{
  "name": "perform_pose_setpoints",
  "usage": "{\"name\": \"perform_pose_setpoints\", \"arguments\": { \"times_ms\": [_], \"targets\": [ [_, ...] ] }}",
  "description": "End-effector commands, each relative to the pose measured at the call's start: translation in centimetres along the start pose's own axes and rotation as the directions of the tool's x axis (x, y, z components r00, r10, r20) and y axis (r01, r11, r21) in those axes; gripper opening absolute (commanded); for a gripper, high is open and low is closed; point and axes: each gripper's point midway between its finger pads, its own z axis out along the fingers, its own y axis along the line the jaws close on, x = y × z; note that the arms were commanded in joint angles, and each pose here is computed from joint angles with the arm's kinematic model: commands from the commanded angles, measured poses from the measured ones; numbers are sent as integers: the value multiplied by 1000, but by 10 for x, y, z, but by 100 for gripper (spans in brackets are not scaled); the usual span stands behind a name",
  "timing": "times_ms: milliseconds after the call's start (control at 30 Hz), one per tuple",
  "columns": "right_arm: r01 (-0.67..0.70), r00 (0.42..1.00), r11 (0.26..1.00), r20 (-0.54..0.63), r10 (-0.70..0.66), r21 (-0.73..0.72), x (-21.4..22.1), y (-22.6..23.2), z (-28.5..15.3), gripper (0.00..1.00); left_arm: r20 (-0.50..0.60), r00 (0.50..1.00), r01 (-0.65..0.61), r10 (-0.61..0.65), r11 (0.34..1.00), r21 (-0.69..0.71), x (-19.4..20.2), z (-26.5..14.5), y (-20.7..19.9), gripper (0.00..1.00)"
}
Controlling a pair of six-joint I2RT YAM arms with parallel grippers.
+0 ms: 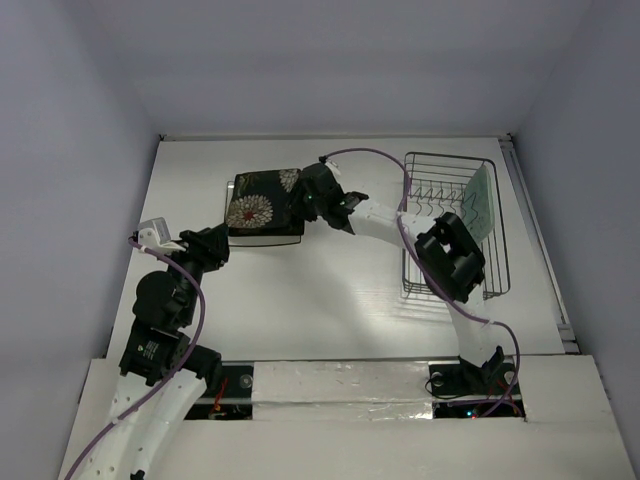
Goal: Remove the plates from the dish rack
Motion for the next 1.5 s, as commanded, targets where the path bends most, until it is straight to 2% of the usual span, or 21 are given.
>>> {"name": "perform_pose_setpoints", "arguments": {
  "times_ms": [0,133,233,333,500,600,667,700,733,767,800,867,933,967,1000,1067,1100,1133,1233,1367,1467],
  "targets": [
    [39,998,995,57,-33,-92,-36,44,-13,47,25,1000,4,-5,1000,24,-3,2,-4,40],
    [85,996,996,34,-84,-41,-36,31,-12,73,26,1000,4,-5,1000,25,-3,2,-4,40],
    [151,988,988,2,-151,28,-35,21,-13,85,30,1000,6,-6,1000,27,-4,1,-5,40],
    [232,973,965,-32,-229,119,-41,3,-15,93,33,999,6,-7,1000,29,-5,1,-5,40],
    [356,934,901,-61,-352,247,-53,-20,-30,94,40,999,8,-10,999,33,-7,-1,-6,40],
    [370,918,864,5,-395,342,-81,-31,-56,84,39,999,8,-9,999,33,-7,-1,-6,40],
    [339,913,865,94,-398,370,-121,-31,-87,65,40,999,8,-10,999,33,-7,-1,-6,40],
    [346,905,847,93,-415,404,-126,-46,-96,54,42,999,10,-12,999,34,-8,-1,-6,40],
    [342,896,840,123,-427,421,-139,-49,-110,23,44,999,9,-11,999,36,-8,-2,-6,40],
    [320,877,826,186,-444,463,-171,-55,-140,12,44,999,9,-11,999,36,-8,-2,-6,40],
    [318,871,800,177,-458,508,-179,-74,-152,4,44,999,8,-9,999,36,-9,-2,-6,40],
    [330,851,733,149,-504,595,-201,-102,-183,0,54,998,11,-13,999,42,-11,-4,-7,37],
    [277,835,644,153,-529,713,-237,-139,-225,0,64,998,15,-18,999,48,-14,-7,-8,25],
    [311,827,561,72,-557,768,-241,-159,-243,0,73,997,17,-21,998,54,-16,-9,-9,15],
    [275,819,483,61,-571,831,-256,-176,-267,0,77,997,18,-22,998,56,-17,-10,-9,9],
    [308,805,332,-58,-591,891,-261,-199,-299,19,68,997,16,-19,999,51,-16,-11,-8,1],
    [304,810,290,-85,-580,907,-263,-206,-309,27,66,998,15,-18,999,49,-15,-11,-8,1],
    [282,821,239,-105,-561,929,-267,-218,-323,43,63,998,14,-17,999,47,-15,-10,-8,1],
    [275,855,164,-163,-493,947,-269,-247,-348,63,63,998,13,-16,999,47,-15,-11,-8,6],
    [321,887,167,-235,-398,932,-256,-277,-346,70,87,996,16,-21,998,62,-21,-15,-10,25],
    [368,878,122,-301,-372,922,-246,-293,-337,70,90,996,17,-22,998,63,-22,-15,-10,29]
  ]
}}
